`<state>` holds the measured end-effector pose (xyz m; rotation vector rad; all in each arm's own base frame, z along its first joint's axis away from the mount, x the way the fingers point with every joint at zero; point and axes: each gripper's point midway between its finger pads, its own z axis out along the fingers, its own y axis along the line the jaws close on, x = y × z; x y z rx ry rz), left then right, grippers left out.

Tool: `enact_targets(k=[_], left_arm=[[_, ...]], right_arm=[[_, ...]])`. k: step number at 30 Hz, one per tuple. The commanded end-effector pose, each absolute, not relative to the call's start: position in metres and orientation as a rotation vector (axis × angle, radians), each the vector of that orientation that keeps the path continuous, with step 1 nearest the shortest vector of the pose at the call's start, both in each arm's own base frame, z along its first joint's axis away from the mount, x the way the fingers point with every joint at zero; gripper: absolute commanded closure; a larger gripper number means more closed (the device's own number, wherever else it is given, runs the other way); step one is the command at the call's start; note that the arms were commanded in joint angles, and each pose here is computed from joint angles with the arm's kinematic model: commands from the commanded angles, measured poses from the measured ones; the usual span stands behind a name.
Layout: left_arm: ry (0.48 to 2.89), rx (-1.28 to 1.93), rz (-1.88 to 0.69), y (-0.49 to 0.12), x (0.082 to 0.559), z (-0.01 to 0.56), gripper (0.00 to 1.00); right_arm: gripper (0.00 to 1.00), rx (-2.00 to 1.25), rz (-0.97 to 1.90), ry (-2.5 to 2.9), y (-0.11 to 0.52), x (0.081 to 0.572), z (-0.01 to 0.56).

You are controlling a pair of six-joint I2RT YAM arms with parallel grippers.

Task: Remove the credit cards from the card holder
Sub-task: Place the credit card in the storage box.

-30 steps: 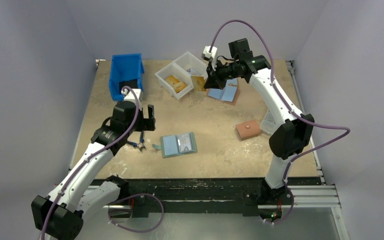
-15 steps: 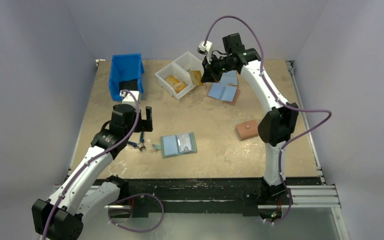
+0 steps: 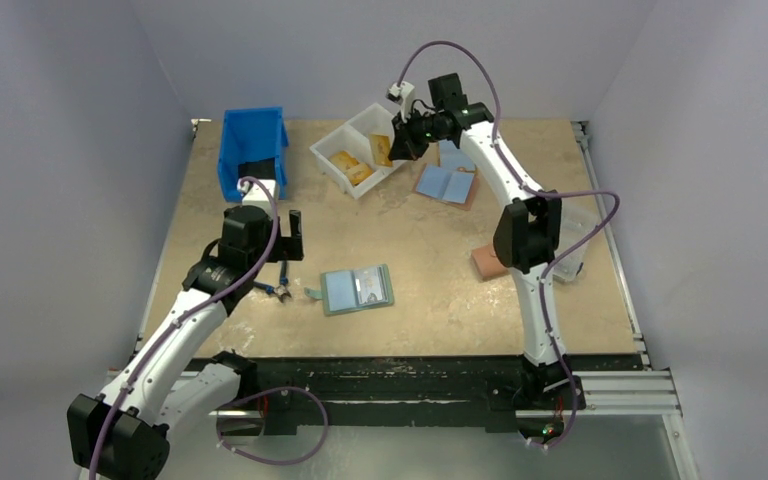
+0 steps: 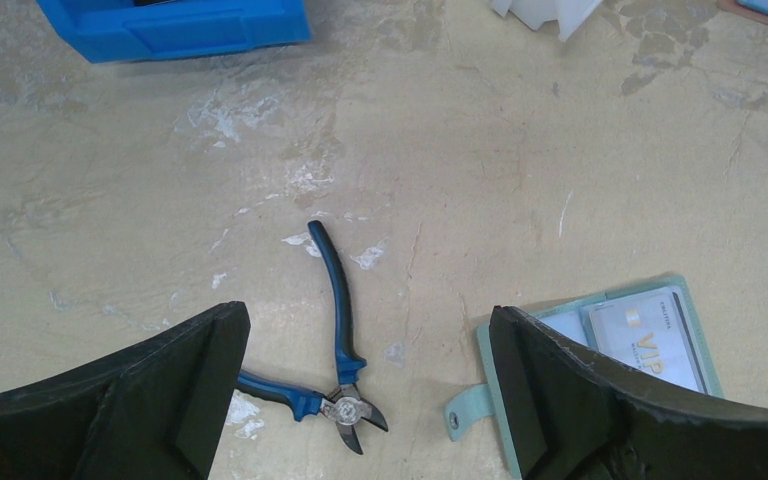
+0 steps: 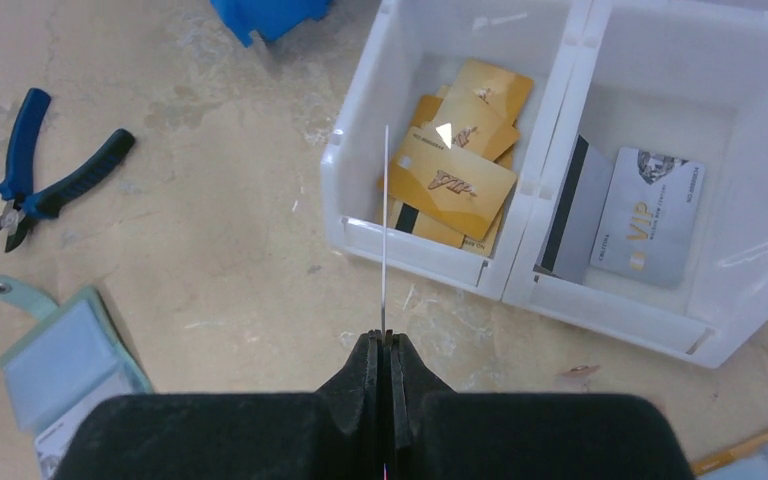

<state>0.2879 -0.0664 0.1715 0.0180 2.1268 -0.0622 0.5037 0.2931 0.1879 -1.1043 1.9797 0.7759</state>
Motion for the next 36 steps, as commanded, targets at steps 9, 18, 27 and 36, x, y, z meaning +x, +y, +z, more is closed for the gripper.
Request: enact_targets(k=[9,18,27,36], left_arm=[[2.093,0.02,-0.054,-0.063,0.296,0.178,0.02],[2.094,0.022,-0.058,-0.063,0.296,0.178,0.02],[2.097,0.022,-0.056,-0.063,0.296,0.177,0.02],[2.096,0.02,-0.054,-0.063,0.296,0.177,0.02]], right_arm=[[1.0,-0.989,0.682,1.916,0.348,0.54,0.181],[1.0,-0.965,0.617,1.942,0.363,0.548,0.159],[0.95,-0.962,0.724,1.967,0.378,0.542,0.136],[0.7,-0.905,0.799,2.012,0.386,0.54,0.115]])
